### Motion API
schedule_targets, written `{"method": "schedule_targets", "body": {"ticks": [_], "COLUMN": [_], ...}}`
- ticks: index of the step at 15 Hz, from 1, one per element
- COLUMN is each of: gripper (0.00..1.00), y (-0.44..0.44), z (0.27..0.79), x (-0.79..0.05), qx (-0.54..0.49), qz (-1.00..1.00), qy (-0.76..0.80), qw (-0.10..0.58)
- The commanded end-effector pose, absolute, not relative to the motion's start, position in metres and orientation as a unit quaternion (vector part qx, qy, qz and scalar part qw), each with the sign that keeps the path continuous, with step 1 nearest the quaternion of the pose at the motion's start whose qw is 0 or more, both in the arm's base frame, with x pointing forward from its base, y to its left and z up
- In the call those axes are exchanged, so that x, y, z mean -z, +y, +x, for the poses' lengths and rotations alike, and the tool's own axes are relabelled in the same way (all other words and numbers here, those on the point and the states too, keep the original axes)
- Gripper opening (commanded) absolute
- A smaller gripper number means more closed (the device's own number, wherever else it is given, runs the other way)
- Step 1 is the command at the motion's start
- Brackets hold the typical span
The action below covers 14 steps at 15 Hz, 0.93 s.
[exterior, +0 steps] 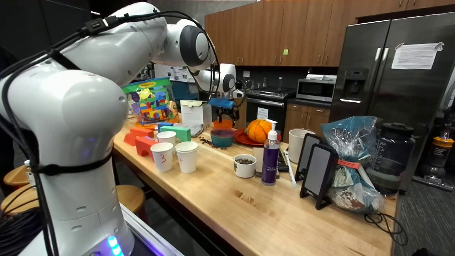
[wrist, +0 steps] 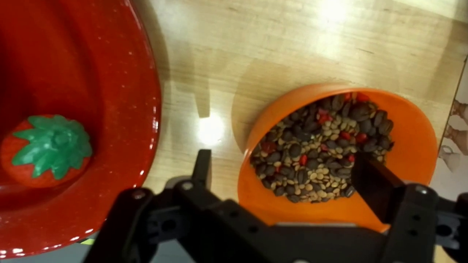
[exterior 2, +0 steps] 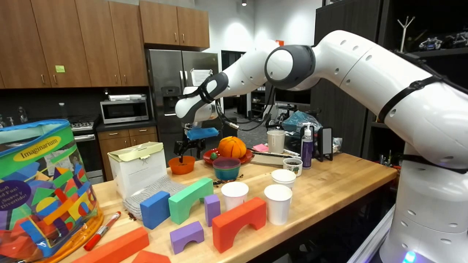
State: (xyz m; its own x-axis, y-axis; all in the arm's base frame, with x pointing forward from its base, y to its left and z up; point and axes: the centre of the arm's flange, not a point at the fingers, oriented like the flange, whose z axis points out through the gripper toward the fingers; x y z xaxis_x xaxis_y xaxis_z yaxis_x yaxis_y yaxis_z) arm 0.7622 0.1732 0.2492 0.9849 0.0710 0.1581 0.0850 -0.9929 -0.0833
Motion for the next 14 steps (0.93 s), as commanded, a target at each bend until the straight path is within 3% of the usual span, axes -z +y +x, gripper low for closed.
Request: {"method": "schedule_targets", "body": {"ticks": [1,10,14], "gripper": [0.71,0.02,0.01], "y": [0.169,0.1679,0.1676], "z": [0.7762,0.7784,0.7787], "x": [-0.2506,-0.2531,-0.2567], "qx": [0.076,0.083,0.086], "qz": [-0.995,-0.995,-0.994], "qy": [-0.026,-0.027,-0.028], "qw": [0.055,0.054,0.055]}}
